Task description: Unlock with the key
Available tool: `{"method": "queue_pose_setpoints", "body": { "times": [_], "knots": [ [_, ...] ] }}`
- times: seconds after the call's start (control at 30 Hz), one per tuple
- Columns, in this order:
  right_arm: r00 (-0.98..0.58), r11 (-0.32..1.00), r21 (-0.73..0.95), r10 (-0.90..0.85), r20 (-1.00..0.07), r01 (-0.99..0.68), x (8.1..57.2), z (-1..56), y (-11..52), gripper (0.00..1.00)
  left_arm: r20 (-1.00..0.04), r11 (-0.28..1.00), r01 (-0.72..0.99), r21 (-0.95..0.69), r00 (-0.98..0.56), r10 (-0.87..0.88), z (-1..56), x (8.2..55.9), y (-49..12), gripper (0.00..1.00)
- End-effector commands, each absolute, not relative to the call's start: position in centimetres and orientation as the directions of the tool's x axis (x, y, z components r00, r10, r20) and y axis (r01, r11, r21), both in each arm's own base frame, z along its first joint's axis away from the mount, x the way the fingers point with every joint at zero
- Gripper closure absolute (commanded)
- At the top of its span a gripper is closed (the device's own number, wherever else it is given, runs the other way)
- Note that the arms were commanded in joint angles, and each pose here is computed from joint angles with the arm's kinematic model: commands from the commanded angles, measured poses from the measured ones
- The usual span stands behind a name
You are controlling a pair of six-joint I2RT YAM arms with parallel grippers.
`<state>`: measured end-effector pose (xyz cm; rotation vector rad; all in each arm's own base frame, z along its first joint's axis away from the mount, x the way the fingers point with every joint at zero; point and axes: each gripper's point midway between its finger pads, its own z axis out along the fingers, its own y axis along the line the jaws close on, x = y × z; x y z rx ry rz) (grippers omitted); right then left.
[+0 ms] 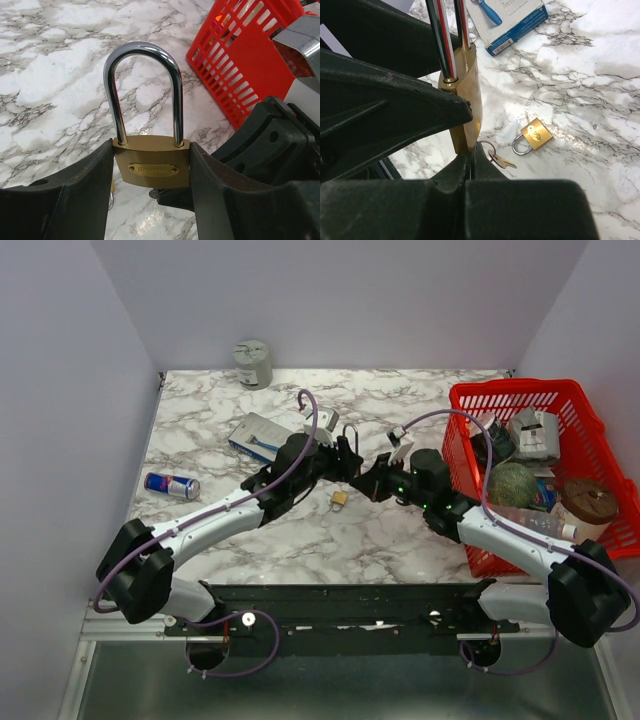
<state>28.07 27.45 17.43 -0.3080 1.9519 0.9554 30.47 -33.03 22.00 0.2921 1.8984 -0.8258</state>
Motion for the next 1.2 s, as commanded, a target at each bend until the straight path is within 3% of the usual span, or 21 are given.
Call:
{"method": "queue_pose_setpoints", "body": {
  "times": [0.0,0.4,0.7,1.17],
  "knots": [
    [-0.38,0.654,0.506,0.339,-0.86,-0.562,31.4,24.9,26.7,0.99,-0.829,0.608,0.639,-0.472,-0.555,-0.06,20.2,24.8,-35.7,1.0],
    [-0.27,0.68,0.462,0.376,-0.886,-0.569,31.2,26.1,25.1,0.99,-0.837,0.686,0.611,-0.395,-0.547,0.005,16.9,22.1,-36.8,1.0],
    [-0.197,0.69,0.488,0.46,-0.866,-0.534,31.4,26.8,23.6,0.99,-0.817,0.698,0.575,-0.427,-0.576,-0.025,15.5,20.0,-38.2,1.0],
    [-0.239,0.641,0.505,0.459,-0.856,-0.578,30.1,25.0,24.4,0.99,-0.814,0.747,0.523,-0.41,-0.579,-0.042,14.8,20.7,-38.0,1.0]
  ]
}}
